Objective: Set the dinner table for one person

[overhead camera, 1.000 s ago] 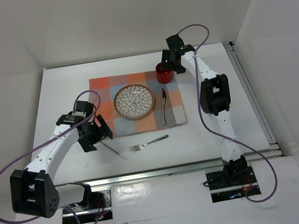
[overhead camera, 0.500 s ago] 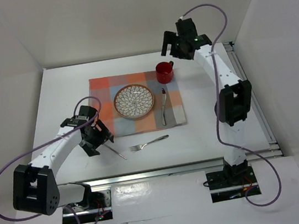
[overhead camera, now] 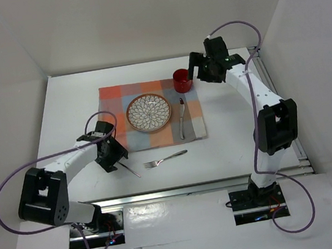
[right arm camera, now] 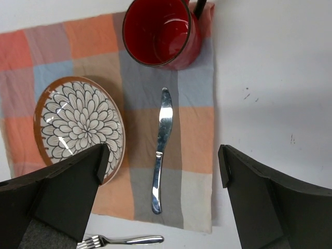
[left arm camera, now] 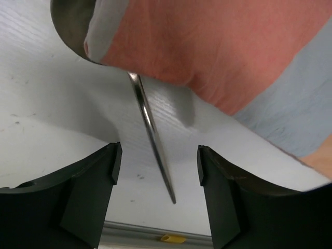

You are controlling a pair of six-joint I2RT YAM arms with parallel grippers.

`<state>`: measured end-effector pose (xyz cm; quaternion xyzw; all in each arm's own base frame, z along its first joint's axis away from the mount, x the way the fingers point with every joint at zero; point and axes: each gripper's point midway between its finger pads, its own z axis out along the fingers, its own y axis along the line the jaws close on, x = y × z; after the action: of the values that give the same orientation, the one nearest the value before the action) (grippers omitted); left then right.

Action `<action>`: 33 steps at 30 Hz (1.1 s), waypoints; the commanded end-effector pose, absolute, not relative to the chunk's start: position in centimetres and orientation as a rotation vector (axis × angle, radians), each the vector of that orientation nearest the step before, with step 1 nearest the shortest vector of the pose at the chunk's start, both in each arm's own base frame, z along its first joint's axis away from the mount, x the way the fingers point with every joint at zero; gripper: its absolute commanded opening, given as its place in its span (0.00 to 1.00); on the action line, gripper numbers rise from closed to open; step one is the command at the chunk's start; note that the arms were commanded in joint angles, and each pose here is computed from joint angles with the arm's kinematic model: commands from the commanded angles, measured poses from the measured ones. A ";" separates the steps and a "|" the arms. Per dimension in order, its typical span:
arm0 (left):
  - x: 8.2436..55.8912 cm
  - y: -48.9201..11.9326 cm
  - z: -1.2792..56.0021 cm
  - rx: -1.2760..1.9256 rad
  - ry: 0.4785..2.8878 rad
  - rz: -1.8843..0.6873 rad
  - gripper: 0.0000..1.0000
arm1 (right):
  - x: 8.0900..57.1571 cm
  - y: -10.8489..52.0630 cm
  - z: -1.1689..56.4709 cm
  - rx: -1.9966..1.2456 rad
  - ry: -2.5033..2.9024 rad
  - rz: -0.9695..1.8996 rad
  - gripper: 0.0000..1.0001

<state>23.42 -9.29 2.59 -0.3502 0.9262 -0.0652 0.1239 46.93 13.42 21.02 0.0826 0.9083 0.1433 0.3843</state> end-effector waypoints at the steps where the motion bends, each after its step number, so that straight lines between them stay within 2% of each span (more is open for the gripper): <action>1: 24.2 -9.0 1.4 -1.091 2.647 -0.160 0.75 | 46.5 13.0 24.0 0.184 2.227 0.377 1.00; 3: 23.9 -8.5 0.7 -1.132 2.647 -0.101 0.72 | 46.4 12.7 23.9 0.191 2.227 0.363 1.00; 4: 23.5 -8.1 0.2 -1.153 2.656 -0.055 0.66 | 46.4 12.7 23.9 0.191 2.227 0.363 1.00; 7: 22.4 -7.3 -0.2 -1.218 2.677 0.055 0.54 | 46.2 12.5 23.7 0.197 2.235 0.350 1.00; 8: 22.3 -7.1 -0.2 -1.234 2.676 0.080 0.45 | 46.2 12.5 23.7 0.197 2.235 0.350 1.00; 11: 21.1 -6.4 -0.1 -1.257 2.690 0.150 0.29 | 46.0 12.2 23.8 0.191 2.234 0.335 1.00; 12: 21.0 -6.4 0.2 -1.257 2.688 0.148 0.20 | 46.0 12.2 23.8 0.191 2.234 0.335 1.00; 15: 19.8 -5.7 2.0 -1.251 2.674 0.167 0.08 | 46.0 11.6 23.6 0.208 2.239 0.316 1.00; 16: 19.3 -5.4 2.8 -1.281 2.635 0.159 0.00 | 45.9 11.6 24.1 0.207 2.229 0.319 1.00; 21: 18.3 -3.9 6.7 -1.248 2.559 0.148 0.00 | 45.9 11.3 23.2 0.213 2.239 0.323 1.00; 23: 18.8 -3.8 8.4 -1.094 2.579 0.111 0.00 | 45.9 11.3 22.6 0.214 2.258 0.318 1.00; 25: 21.2 -4.7 11.4 -0.822 2.552 0.033 0.00 | 46.0 10.9 22.8 0.239 2.252 0.292 1.00; 27: 23.3 -5.6 14.7 -0.733 2.506 -0.030 0.00 | 46.0 10.9 22.8 0.239 2.252 0.292 1.00; 31: 27.0 -9.6 18.2 -0.505 2.528 -0.109 0.00 | 44.7 10.8 20.3 0.239 2.327 0.284 1.00; 33: 28.6 -13.0 17.7 -0.366 2.590 -0.151 0.00 | 43.8 10.9 20.2 0.232 2.335 0.300 1.00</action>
<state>26.65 -9.49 17.06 -0.2271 0.9378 -0.0355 0.2601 45.00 11.39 19.57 0.0904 0.9157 0.1159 0.3740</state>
